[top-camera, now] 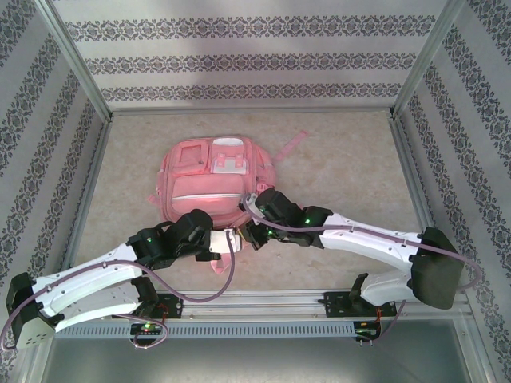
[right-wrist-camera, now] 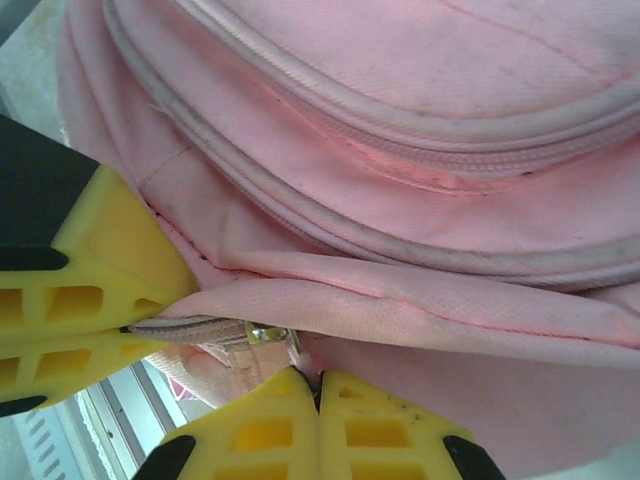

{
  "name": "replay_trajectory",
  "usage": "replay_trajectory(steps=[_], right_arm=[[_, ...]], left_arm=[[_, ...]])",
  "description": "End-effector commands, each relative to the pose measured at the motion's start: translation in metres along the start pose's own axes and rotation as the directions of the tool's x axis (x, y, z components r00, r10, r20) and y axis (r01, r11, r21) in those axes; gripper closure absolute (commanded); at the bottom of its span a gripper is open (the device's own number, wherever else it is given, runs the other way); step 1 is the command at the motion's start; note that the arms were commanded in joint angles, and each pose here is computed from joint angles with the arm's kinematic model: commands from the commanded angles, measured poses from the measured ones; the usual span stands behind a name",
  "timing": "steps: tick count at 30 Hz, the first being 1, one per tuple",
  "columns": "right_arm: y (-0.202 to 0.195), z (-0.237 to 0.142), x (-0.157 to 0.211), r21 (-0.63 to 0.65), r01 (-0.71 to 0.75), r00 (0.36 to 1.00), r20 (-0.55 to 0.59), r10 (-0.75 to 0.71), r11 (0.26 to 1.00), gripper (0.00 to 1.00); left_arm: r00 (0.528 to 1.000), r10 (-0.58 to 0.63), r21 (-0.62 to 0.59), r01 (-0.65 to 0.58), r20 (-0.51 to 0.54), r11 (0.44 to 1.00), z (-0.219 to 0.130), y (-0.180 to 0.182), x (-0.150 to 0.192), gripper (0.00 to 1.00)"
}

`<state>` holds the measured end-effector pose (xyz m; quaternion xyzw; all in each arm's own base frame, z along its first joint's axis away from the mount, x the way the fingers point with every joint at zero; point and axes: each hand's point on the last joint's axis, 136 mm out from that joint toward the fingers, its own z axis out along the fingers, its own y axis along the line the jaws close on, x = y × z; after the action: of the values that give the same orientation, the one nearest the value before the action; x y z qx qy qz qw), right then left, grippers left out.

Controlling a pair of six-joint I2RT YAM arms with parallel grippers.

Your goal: Pack the student bag

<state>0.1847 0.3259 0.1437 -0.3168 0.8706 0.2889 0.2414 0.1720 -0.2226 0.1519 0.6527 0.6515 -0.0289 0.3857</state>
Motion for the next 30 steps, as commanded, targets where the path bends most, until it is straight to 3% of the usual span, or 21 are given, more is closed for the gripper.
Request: replay_trajectory(steps=[1, 6, 11, 12, 14, 16, 18, 23, 30], right_arm=[[-0.103, -0.018, 0.016, 0.423, -0.135, 0.989, 0.0, 0.149, 0.896, 1.0], [-0.103, -0.02, 0.021, 0.408, -0.107, 0.99, -0.043, 0.136, 0.907, 1.0], [-0.047, -0.021, 0.005, 0.083, -0.071, 0.996, 0.059, 0.067, 0.994, 1.0], [-0.038, -0.025, 0.001, 0.026, -0.067, 0.993, 0.102, 0.064, 0.997, 0.96], [-0.015, -0.037, -0.005, -0.11, -0.032, 0.976, 0.21, 0.055, 0.993, 0.76], [-0.003, -0.042, -0.004, -0.153, 0.016, 0.958, 0.284, 0.029, 0.988, 0.57], [0.007, -0.042, -0.002, -0.203, 0.062, 0.946, 0.325, 0.007, 0.977, 0.54], [0.019, -0.035, 0.0, -0.098, 0.268, 0.876, 0.439, -0.2, 0.959, 0.53], [0.032, -0.036, -0.006, -0.051, 0.358, 0.824, 0.487, -0.29, 0.932, 0.55]], left_arm=[[0.996, 0.012, 0.029, -0.015, 0.083, 0.999, -0.015, 0.0, -0.021, 1.0], [0.996, 0.012, 0.029, -0.015, 0.084, 0.999, -0.013, 0.001, -0.023, 1.0], [0.996, 0.004, 0.034, -0.007, 0.088, 0.999, -0.01, 0.003, -0.027, 1.0], [0.996, 0.001, 0.033, -0.004, 0.091, 0.999, -0.011, 0.004, -0.029, 1.0], [0.993, -0.017, 0.03, 0.014, 0.114, 0.999, -0.014, 0.006, -0.035, 1.0], [0.987, -0.036, 0.029, 0.032, 0.154, 0.999, -0.019, 0.009, -0.044, 1.0], [0.98, -0.052, 0.026, 0.048, 0.192, 0.999, -0.023, 0.012, -0.052, 1.0], [0.97, -0.068, 0.035, 0.061, 0.233, 0.998, -0.028, 0.013, -0.061, 1.0], [0.97, -0.078, 0.038, 0.072, 0.232, 0.997, -0.026, 0.012, -0.06, 1.0]])
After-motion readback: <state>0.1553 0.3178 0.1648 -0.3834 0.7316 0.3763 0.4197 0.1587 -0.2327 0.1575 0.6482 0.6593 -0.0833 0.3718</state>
